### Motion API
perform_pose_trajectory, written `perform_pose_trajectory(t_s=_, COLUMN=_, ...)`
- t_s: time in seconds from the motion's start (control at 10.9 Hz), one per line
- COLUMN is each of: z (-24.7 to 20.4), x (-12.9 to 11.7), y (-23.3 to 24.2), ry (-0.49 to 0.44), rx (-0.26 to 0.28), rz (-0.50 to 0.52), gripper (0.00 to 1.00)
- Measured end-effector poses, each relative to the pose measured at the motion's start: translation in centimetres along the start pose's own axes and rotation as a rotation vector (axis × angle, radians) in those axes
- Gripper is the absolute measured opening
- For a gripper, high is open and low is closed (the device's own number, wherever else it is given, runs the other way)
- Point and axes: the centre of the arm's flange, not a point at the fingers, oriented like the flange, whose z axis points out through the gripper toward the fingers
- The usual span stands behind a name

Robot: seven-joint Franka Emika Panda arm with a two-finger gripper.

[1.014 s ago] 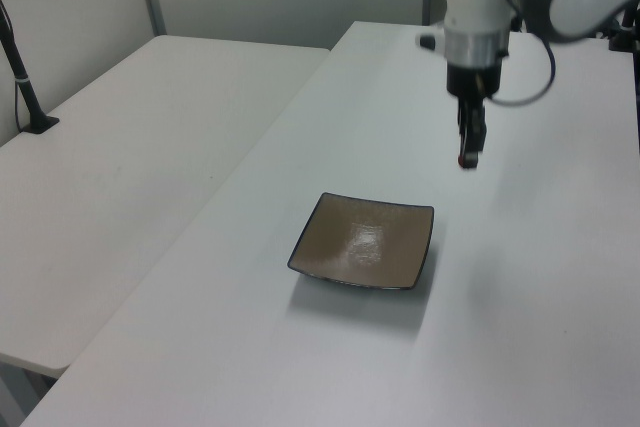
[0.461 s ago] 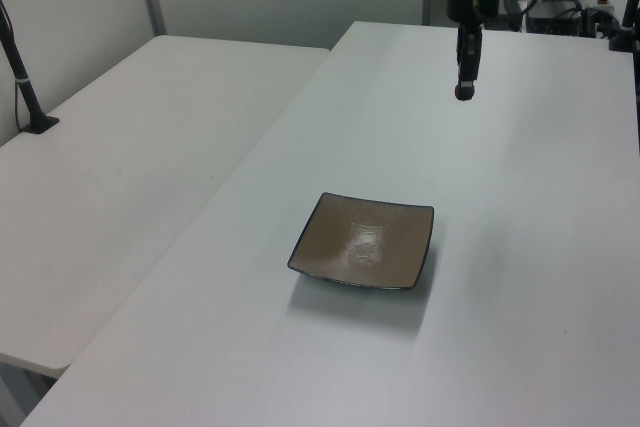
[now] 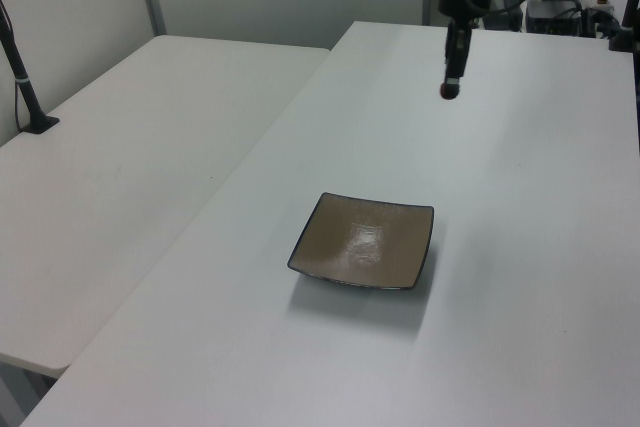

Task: Strawberries on a ceramic plate
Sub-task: 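Carry the strawberry over the plate and lower it onto the plate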

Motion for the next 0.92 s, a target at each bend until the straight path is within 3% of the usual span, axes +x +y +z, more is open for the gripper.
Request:
perform_pose_trajectory(t_s=0.37, z=4.5, x=3.9, y=-2.8, ry=0.137, rx=0.08, rz=0.002, gripper=0.35)
perform_pose_trajectory(t_s=0.92, z=15.1, x=7.1, y=-7.9, ry=0.199, rx=0.097, rz=-0.028, gripper=0.35)
